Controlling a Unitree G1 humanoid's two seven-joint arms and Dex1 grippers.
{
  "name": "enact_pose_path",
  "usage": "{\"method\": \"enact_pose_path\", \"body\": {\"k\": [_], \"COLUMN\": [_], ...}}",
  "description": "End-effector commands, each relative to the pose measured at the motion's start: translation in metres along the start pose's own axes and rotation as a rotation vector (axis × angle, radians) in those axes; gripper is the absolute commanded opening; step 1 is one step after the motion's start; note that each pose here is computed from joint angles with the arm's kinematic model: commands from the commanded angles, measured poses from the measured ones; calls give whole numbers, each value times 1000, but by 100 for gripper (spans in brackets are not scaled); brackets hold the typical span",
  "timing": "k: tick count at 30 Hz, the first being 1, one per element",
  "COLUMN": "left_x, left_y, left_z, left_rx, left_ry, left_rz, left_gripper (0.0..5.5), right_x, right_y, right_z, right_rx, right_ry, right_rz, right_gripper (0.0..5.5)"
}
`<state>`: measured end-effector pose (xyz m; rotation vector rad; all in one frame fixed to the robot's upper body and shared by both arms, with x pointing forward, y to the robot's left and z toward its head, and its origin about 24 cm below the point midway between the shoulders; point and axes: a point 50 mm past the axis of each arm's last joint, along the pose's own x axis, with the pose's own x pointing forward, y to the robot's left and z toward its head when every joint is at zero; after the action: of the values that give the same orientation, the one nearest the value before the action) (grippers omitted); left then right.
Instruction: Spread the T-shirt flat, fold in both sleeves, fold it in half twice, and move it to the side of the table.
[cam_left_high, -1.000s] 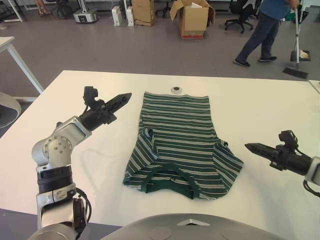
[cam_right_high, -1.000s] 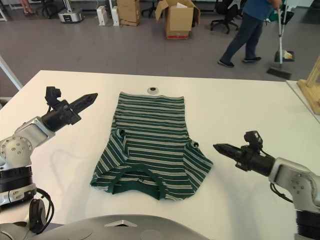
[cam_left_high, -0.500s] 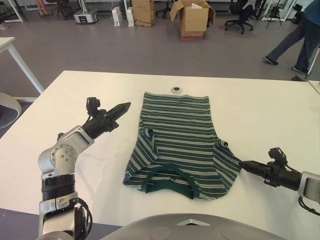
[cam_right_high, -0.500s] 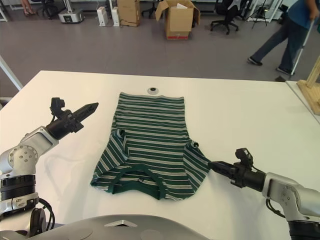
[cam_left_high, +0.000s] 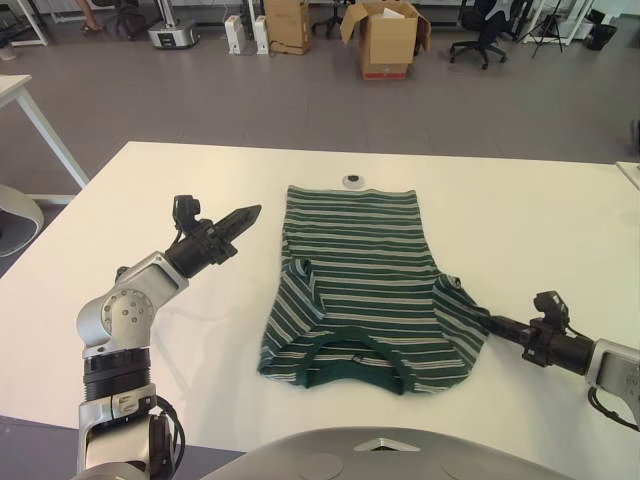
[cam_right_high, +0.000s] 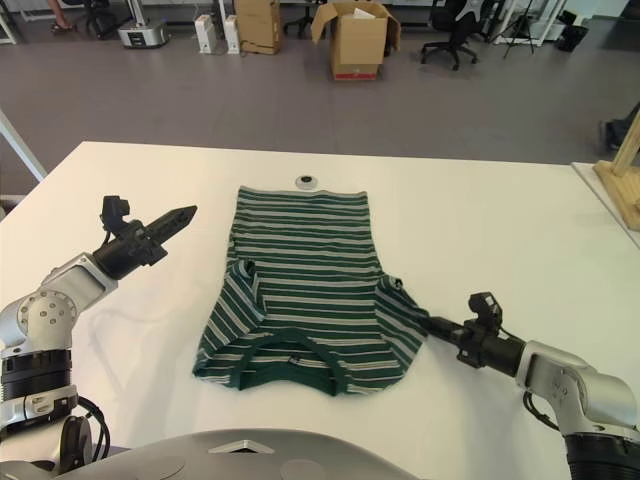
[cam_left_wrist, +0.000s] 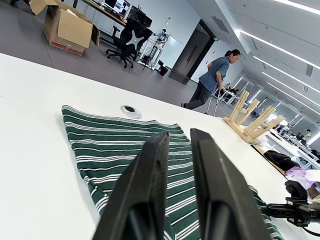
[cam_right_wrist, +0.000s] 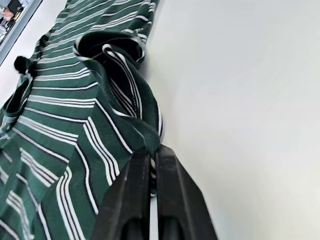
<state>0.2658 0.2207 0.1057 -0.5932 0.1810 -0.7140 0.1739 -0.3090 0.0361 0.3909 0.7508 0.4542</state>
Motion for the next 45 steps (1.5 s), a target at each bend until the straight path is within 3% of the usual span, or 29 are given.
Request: {"method": "enact_pose_path", "body": {"k": [1,8,18,25,31,35,36,39,42,45], "left_x": [1,1,4,3,3,1,-2,-21,-43,-49], "left_y": [-1,-4,-7,-7,-6,-2,1,8,10,6], "left_z": [-3,-6,-13,-18,-23,-24,-24,-29,-37,-44], "left_rx": [6,0,-12,-19,-11,157,268,783,1198,1312], "left_ry": [10,8,29,39,63,141,182,419,657,688], "left_rz": [1,-9,-31,-27,-24,-1,13,-106,-401,-584], "left_gripper": [78,78,78,78,78,78,78,78,78,97], "right_x": [-1,-11,54,76,72,59,53,32,21,14], "right_y": [3,29,72,90,112,95,83,60,58,56], "right_z": [11,44,25,22,34,65,72,77,61,42], "right_rx": [-8,-97,-112,-117,-61,-56,-124,-592,-1057,-1346], "right_ry": [-26,-60,50,67,1,-175,-198,-157,-36,79], "right_rz": [-6,135,304,342,476,325,214,-64,-48,69], "right_gripper": [1,1,1,1,125,143,143,143,143,182]}}
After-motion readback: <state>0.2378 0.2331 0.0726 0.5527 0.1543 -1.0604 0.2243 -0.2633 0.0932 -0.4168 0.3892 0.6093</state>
